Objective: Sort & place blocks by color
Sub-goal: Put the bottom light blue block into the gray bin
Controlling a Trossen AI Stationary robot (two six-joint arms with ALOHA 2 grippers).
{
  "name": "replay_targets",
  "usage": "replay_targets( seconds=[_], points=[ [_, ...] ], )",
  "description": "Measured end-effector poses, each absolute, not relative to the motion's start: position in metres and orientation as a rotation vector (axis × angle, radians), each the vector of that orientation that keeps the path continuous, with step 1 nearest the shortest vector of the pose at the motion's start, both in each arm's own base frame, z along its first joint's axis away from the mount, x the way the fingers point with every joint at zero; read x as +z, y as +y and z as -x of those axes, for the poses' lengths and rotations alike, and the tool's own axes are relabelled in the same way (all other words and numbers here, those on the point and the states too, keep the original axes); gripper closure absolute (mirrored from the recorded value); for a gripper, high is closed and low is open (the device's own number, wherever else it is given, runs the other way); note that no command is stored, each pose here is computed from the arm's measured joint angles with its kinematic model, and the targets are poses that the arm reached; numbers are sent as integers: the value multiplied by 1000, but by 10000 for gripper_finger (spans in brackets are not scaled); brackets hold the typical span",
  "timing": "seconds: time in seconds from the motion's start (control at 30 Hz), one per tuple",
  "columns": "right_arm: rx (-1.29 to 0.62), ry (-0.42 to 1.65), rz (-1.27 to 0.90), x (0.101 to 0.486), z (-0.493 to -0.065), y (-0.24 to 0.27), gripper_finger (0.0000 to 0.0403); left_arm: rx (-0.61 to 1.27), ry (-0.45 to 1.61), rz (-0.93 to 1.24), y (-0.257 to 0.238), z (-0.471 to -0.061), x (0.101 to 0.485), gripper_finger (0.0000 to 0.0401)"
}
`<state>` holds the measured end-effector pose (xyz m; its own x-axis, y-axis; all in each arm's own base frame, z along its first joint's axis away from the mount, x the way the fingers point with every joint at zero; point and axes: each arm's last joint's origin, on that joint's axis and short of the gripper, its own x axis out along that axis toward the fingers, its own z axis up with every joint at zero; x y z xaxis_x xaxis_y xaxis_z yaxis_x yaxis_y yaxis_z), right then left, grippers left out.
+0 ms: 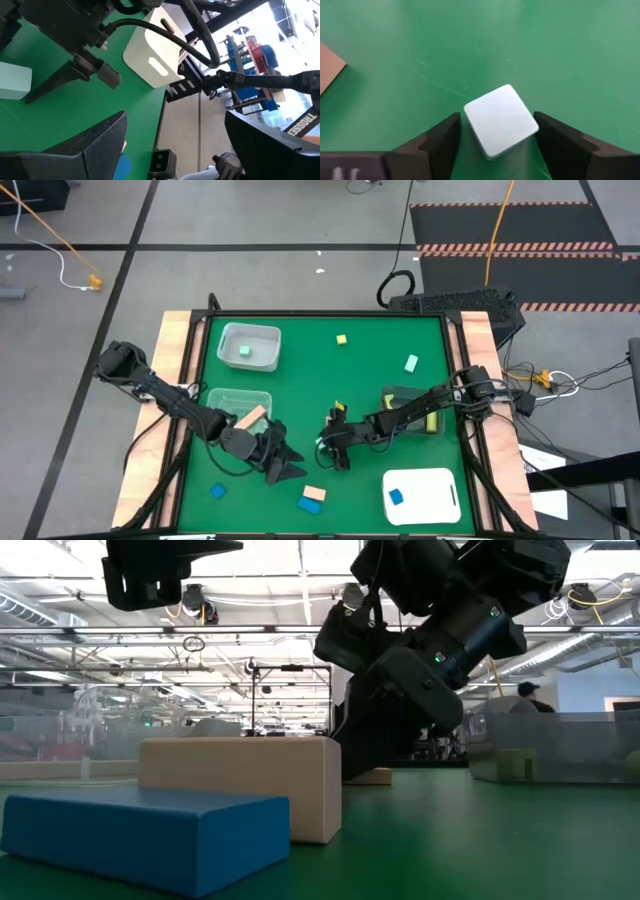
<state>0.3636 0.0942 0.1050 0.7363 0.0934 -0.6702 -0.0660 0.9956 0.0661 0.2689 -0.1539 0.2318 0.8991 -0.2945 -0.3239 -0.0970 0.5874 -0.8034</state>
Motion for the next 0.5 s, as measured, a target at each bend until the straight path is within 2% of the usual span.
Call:
replay_targets(
  seconds=[0.23, 0.37, 0.5],
  points=[
    [60, 740, -94, 106, -364, 92, 286, -84, 441, 988, -153, -269, 232, 66],
    [48, 730, -119, 114, -364, 87, 290, -39, 412, 997, -150, -271, 232, 66],
    [33, 651, -140, 142, -364, 78, 290, 6, 394, 1042, -141, -275, 232, 66]
  ],
)
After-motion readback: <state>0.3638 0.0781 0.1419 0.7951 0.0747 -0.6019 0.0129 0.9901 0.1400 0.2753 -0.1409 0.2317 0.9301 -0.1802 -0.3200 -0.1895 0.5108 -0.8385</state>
